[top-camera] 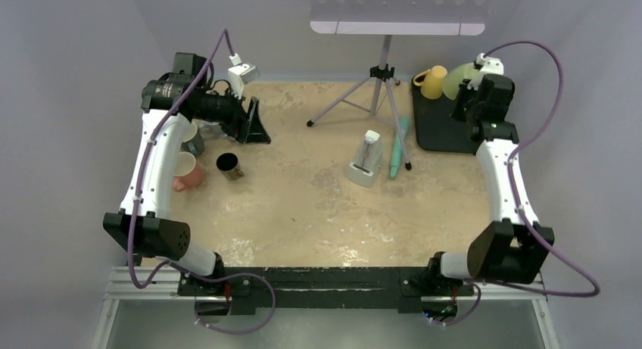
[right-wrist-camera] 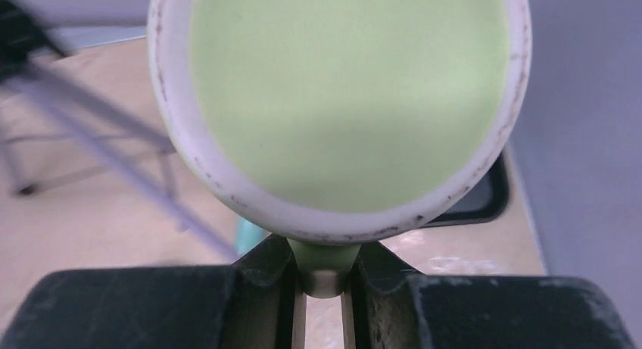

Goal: Turn the mug right side up

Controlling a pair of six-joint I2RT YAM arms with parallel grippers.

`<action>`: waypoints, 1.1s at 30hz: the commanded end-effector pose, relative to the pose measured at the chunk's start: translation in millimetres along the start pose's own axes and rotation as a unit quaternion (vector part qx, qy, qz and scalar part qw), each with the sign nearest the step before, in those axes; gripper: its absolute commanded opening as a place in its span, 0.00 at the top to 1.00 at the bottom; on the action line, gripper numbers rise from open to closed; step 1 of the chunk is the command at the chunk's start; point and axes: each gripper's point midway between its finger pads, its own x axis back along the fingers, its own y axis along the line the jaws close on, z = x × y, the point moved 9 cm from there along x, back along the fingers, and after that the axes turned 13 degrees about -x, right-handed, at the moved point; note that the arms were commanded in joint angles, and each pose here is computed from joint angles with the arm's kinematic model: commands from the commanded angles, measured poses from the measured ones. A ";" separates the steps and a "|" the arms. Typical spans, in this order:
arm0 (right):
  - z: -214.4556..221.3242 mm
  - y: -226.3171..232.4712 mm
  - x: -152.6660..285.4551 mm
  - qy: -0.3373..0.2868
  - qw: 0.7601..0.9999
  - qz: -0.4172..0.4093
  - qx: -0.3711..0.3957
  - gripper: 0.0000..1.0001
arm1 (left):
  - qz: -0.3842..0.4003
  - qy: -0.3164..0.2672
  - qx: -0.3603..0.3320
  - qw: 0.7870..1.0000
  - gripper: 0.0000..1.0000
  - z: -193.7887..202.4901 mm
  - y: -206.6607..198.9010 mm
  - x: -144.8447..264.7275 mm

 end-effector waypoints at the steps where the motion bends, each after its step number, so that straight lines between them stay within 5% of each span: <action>1: 15.6 46.5 53.5 0.003 0.990 -0.137 -0.019 1.00 | 0.134 -0.120 0.027 0.983 0.17 -44.3 -27.7 -9.1; 3: 21.8 62.6 84.3 -0.009 0.974 -0.225 -0.029 1.00 | 0.152 -0.124 0.038 0.980 0.07 -51.2 -36.3 -18.3; 8: 45.4 104.0 148.8 0.013 0.920 -0.389 -0.051 1.00 | 0.227 -0.109 0.059 0.966 0.03 -63.8 -55.4 -44.1; 18: 47.0 156.1 220.0 0.000 0.792 -0.591 -0.156 1.00 | 0.325 -0.181 0.096 0.923 0.15 -107.2 -73.4 -55.1; 25: 48.2 190.9 227.1 0.014 0.765 -0.624 -0.161 1.00 | 0.354 -0.205 0.089 0.908 0.15 -121.2 -82.1 -54.1; 33: 54.3 229.9 226.0 0.046 0.734 -0.662 -0.149 1.00 | 0.367 -0.201 0.100 0.903 0.30 -117.1 -84.5 -61.0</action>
